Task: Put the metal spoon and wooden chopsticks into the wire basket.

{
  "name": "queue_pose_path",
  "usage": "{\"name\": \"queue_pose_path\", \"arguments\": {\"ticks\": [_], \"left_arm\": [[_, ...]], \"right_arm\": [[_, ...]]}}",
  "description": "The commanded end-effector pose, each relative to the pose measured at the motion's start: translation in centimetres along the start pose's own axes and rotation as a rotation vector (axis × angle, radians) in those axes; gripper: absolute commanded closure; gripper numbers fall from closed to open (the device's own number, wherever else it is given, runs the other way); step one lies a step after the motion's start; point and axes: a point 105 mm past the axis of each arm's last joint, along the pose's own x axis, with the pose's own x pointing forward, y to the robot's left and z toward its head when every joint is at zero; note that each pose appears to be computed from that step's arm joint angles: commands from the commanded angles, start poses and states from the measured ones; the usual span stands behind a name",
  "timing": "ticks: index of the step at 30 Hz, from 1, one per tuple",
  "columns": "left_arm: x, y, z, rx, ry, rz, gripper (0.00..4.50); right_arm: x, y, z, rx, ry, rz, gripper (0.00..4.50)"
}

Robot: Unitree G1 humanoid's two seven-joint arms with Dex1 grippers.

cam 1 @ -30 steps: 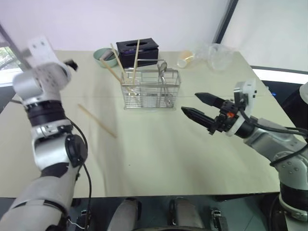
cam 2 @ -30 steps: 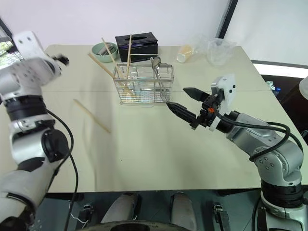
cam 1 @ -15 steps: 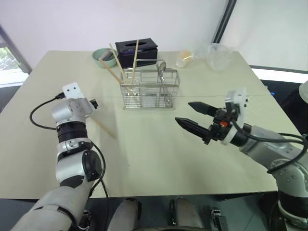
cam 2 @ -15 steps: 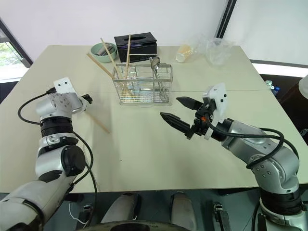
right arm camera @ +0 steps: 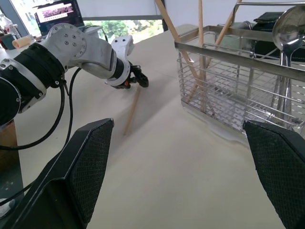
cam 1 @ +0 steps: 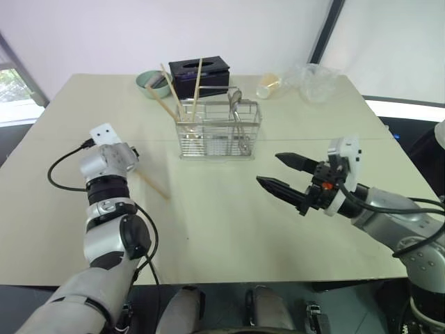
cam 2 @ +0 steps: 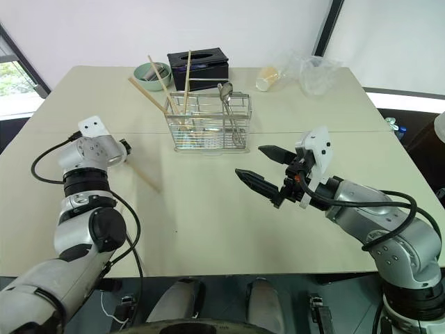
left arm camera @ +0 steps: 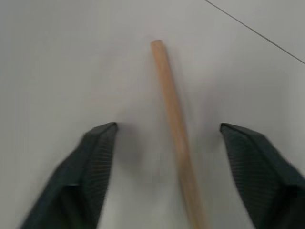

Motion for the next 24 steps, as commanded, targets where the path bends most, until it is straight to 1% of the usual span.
{"name": "queue_pose_path", "arguments": {"ticks": [1, 3, 4, 5, 10, 13, 17, 20, 22, 24], "left_arm": [[-0.1, -0.9, -0.1, -0.019, 0.017, -0.038, 2.95], [-0.2, -0.9, 0.0, -0.022, 0.013, -0.038, 3.99], [-0.2, -0.9, 0.1, -0.025, 0.012, -0.038, 4.42], [-0.2, -0.9, 0.1, -0.027, 0.011, -0.038, 4.48], [-0.3, -0.8, 0.7, -0.026, -0.016, -0.042, 4.48], [-0.6, -0.9, 2.2, -0.027, -0.071, -0.058, 4.48], [-1.4, -0.4, 5.3, -0.075, -0.178, -0.081, 4.48], [-3.4, 0.3, 11.0, -0.137, -0.403, -0.139, 4.48], [-5.9, 0.1, 14.9, -0.189, -0.580, -0.232, 4.48], [-9.5, -0.9, 18.6, -0.275, -0.745, -0.409, 4.48]], "right_arm": [[0.1, 0.5, 1.5, -0.050, -0.056, 0.018, 0.00], [0.1, 0.4, 1.6, -0.050, -0.059, 0.018, 0.00], [0.1, 0.4, 1.6, -0.051, -0.060, 0.018, 0.00], [0.1, 0.3, 1.7, -0.051, -0.060, 0.017, 0.00], [0.2, 0.3, 1.7, -0.051, -0.063, 0.017, 0.00], [0.3, 0.1, 1.7, -0.055, -0.063, 0.017, 0.00], [0.3, -0.2, 1.9, -0.068, -0.066, 0.014, 0.00], [0.2, -0.8, 2.3, -0.081, -0.069, 0.006, 0.00], [0.1, -1.1, 2.5, -0.086, -0.069, 0.003, 0.00], [0.1, -1.2, 2.6, -0.088, -0.068, 0.002, 0.00]]}}
